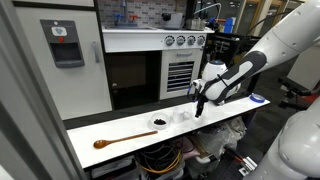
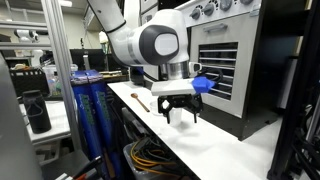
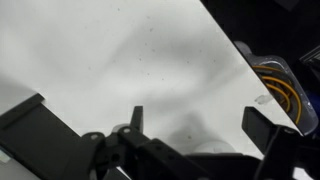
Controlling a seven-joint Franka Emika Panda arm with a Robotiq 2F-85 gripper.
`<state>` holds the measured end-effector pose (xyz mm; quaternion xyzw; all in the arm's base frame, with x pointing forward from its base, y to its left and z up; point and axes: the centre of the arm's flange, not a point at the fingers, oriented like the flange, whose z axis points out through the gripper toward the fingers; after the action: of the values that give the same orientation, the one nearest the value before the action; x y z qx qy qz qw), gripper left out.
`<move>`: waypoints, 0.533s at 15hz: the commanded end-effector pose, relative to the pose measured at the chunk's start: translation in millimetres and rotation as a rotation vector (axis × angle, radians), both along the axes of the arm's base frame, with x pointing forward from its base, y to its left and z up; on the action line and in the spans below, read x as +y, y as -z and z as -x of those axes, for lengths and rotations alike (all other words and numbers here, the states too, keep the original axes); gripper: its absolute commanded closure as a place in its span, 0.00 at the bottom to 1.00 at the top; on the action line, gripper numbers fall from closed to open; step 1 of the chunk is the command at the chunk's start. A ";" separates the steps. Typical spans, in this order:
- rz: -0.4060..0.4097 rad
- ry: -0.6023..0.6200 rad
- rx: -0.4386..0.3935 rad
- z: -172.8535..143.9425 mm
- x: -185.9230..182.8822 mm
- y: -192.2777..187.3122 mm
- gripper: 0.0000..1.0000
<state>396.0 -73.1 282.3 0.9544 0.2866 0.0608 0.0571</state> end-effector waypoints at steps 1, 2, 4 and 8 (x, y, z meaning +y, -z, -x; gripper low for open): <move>0.059 0.053 0.060 20.4 15.6 -72.4 0.00; 0.067 0.062 0.066 21.4 20.9 -85.1 0.00; 0.080 0.065 0.064 25.5 32.4 -114.3 0.00; 0.108 0.066 0.024 26.9 50.2 -171.1 0.00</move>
<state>370.0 -35.8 416.2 0.9587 0.2640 0.0290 0.1014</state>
